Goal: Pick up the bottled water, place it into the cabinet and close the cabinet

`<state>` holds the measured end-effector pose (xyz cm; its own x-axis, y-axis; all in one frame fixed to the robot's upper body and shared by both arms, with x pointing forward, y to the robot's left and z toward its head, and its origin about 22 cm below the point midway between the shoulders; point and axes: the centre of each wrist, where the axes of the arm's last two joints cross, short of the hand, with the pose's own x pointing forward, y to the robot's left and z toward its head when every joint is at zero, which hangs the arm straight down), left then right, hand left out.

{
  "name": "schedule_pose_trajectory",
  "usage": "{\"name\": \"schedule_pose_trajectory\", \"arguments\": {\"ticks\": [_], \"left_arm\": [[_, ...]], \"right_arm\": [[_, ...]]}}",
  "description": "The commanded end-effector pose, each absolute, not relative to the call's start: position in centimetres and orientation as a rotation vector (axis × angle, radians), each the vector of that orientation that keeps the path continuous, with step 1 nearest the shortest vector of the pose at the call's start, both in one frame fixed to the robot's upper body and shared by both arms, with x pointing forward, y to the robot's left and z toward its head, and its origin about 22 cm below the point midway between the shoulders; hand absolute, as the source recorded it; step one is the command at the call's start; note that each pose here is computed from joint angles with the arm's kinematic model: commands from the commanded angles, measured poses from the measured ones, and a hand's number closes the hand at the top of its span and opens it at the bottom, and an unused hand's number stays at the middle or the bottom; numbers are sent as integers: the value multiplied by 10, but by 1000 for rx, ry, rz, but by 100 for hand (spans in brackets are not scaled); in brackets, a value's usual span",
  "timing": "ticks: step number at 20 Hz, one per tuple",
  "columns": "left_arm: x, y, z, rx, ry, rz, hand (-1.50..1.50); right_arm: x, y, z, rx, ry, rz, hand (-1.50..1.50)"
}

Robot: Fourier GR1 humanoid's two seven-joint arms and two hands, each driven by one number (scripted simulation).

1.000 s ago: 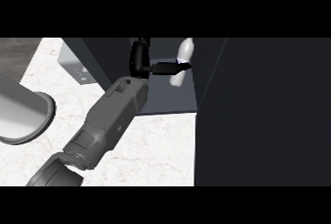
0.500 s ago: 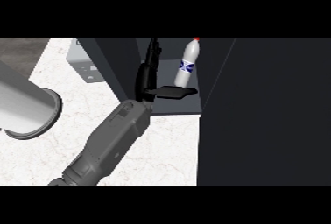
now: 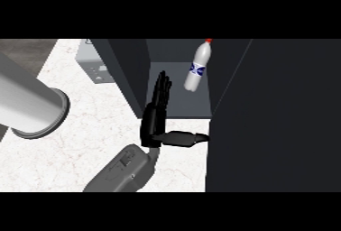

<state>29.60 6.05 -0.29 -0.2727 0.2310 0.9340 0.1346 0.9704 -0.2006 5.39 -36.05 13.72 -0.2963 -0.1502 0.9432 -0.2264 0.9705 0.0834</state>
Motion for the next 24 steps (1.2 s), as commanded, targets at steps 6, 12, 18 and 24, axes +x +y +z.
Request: {"name": "schedule_pose_trajectory", "arguments": {"ticks": [6, 12, 18, 24], "left_arm": [[212, 83, -9, -420, -1803, 47, 150], [189, 142, -15, -397, -1810, 10, 150], [185, 190, -1, -328, -1826, -26, 150], [173, 231, 17, -298, -1859, -4, 150]], "right_arm": [[50, -333, 164, 289, -1872, 252, 150], [52, -328, 160, 382, -1822, 343, 150], [52, -321, 169, 457, -1720, 519, 150], [47, -301, 178, 587, -1750, 609, 150]]}}
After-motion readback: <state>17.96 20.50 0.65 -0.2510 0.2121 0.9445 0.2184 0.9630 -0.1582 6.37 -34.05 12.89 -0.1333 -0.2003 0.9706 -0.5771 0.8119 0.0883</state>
